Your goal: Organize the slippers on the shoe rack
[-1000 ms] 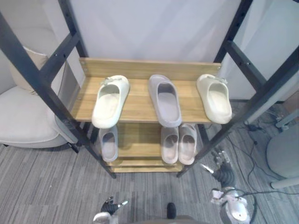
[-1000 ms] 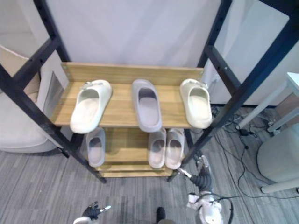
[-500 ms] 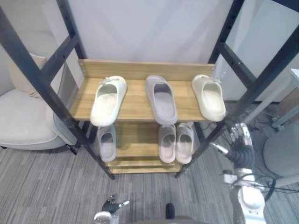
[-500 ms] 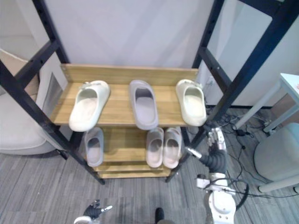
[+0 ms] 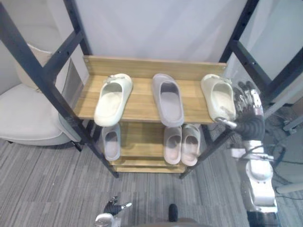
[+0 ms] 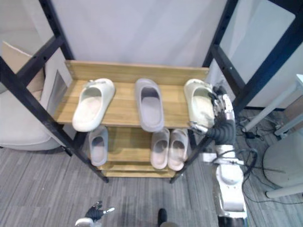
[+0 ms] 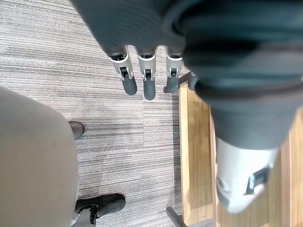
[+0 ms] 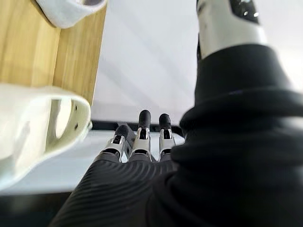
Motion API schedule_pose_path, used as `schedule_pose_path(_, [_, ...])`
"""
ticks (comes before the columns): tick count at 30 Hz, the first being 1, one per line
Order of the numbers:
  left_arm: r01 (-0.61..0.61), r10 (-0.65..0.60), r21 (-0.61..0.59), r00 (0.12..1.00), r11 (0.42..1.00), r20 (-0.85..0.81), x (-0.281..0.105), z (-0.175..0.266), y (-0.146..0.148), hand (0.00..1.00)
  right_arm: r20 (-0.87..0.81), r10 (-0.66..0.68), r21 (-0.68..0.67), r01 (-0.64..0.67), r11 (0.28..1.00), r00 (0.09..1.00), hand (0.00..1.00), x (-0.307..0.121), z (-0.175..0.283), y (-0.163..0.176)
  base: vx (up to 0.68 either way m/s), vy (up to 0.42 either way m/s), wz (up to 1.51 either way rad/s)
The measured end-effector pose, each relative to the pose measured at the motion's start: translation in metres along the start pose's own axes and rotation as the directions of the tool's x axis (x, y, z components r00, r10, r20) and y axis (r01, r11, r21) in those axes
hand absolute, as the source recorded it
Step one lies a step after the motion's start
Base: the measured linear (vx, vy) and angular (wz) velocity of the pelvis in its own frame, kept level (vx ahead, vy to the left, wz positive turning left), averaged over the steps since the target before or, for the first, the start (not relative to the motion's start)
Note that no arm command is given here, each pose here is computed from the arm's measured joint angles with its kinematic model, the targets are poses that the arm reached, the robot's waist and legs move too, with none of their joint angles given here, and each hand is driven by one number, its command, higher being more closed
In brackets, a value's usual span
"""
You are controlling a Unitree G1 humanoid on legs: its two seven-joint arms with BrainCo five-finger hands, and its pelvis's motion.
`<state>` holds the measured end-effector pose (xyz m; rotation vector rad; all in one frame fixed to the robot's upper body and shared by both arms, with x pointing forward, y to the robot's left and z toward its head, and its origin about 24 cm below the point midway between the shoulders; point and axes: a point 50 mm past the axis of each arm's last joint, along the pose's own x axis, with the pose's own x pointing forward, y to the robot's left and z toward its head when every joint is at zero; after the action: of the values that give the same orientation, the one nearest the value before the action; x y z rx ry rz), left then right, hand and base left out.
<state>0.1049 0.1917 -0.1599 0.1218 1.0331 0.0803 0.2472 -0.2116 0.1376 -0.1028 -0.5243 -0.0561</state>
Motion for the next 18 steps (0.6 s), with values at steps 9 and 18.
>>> schedule_pose_path(9, [0.004, -0.004, 0.010, 1.000, 1.000, 0.023, 0.001, 0.006, -0.001, 0.00, -0.060, 0.007, 0.007, -0.007, 1.000, 0.998, 0.00, 0.033, -0.019, 0.014, -0.01, -0.019, 0.09])
schedule_pose_path(18, [0.006, -0.006, 0.009, 0.999, 1.000, 0.040, 0.001, 0.010, -0.001, 0.00, -0.109, -0.036, -0.043, 0.031, 0.999, 0.993, 0.00, 0.057, -0.030, 0.015, -0.01, -0.005, 0.02])
